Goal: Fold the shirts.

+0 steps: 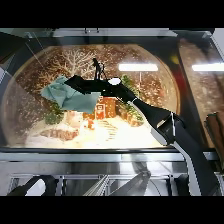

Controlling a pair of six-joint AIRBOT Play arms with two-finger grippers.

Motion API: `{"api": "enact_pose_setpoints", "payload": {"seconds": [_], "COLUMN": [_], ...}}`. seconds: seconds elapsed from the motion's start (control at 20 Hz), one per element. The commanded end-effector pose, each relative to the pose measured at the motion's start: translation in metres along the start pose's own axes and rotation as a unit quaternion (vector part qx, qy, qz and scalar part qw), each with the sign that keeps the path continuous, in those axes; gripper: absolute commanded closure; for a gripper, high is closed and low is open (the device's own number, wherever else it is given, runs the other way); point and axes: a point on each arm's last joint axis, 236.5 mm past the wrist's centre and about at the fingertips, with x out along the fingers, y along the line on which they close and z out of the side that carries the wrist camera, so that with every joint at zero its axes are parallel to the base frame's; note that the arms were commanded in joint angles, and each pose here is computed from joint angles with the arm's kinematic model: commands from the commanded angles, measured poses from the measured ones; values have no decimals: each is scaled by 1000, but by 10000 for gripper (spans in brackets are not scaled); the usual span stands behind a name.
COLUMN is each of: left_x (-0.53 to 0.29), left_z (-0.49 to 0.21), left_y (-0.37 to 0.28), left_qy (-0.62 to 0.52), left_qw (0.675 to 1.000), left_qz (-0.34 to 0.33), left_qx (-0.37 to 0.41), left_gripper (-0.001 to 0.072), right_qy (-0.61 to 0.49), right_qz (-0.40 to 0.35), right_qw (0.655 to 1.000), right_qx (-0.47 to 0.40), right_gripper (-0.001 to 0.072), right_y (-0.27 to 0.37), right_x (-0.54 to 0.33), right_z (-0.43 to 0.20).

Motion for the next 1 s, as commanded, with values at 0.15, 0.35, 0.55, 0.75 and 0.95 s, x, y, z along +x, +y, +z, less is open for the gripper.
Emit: {"api": "enact_pose_setpoints", "payload": {"seconds": [0.15,0.35,0.55,0.75,0.95], "left_x": [0,0,0,-1,-1], "left_z": [3,-1,-5,-9,-13], "left_y": [2,0,-2,-4,-7], "left_qy": [-8,0,9,18,27], "left_qw": [1000,1000,1000,1000,999], "left_qz": [5,0,-4,-10,-15], "left_qx": [12,15,17,21,27], "left_gripper": [690,690,690,690,690], "right_qy": [-9,61,164,226,182], "right_qz": [23,-69,-95,-179,-204], "right_qw": [994,995,981,947,949], "right_qx": [-104,-47,52,137,155], "right_gripper": [248,246,246,246,100], "right_y": [50,2,-44,-107,-122], "right_x": [-21,-79,-140,-169,-149], "right_z": [23,36,5,-49,-48]}}
